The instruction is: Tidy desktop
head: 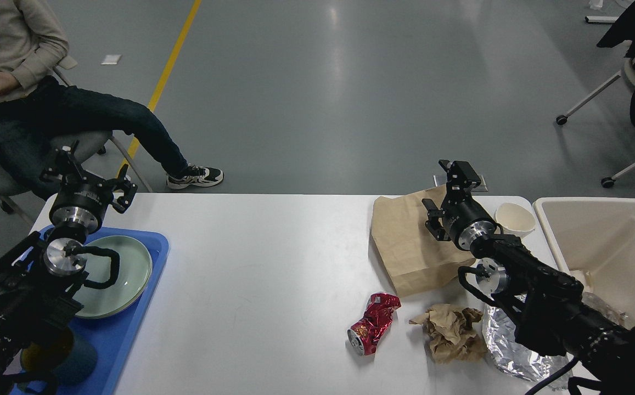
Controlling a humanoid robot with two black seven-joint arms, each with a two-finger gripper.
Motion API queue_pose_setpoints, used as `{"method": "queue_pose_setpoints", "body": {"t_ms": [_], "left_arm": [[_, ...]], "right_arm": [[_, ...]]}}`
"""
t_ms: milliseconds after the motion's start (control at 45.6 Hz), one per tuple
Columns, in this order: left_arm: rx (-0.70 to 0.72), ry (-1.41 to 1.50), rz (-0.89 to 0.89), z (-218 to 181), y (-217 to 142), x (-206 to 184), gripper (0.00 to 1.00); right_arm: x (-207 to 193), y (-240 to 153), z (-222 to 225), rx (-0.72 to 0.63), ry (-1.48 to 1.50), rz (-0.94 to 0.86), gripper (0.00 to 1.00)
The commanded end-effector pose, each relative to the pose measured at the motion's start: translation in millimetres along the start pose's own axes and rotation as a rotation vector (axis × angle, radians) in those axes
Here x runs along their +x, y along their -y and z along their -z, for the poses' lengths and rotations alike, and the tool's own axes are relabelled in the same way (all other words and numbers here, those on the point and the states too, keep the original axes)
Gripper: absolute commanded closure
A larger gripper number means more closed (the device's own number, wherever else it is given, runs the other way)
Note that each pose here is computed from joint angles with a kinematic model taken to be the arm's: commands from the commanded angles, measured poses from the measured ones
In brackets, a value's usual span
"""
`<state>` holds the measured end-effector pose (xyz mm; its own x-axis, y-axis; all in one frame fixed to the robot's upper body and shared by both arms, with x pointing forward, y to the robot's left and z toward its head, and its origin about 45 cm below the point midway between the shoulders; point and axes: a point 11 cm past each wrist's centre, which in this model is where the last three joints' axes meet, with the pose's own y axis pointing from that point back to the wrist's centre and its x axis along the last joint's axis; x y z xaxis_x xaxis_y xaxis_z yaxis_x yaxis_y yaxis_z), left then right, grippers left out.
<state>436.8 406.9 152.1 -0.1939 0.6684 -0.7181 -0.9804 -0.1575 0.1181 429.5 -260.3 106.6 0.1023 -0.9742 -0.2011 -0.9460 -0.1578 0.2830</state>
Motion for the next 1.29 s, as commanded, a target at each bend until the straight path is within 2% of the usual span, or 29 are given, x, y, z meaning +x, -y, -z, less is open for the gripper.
{"method": "queue_pose_setpoints", "body": {"t_ms": [0, 1140, 1271], "left_arm": [[0.004, -0.008, 0.022, 2.7, -3.8, 2.9, 0.04], [0.001, -0.016, 0.033, 2.3, -4.5, 2.7, 0.04], [0.001, -0.016, 0.033, 2.3, -4.5, 2.7, 0.04]], "right_arm": [[-0.1, 0.0, -0.1, 0.000, 0.000, 0.000, 0.00], [-0.1, 0.0, -0.1, 0.000, 0.000, 0.000, 0.00], [-6.4, 5.2, 11.4, 0.015, 0.005, 0.012, 0.00]]}}
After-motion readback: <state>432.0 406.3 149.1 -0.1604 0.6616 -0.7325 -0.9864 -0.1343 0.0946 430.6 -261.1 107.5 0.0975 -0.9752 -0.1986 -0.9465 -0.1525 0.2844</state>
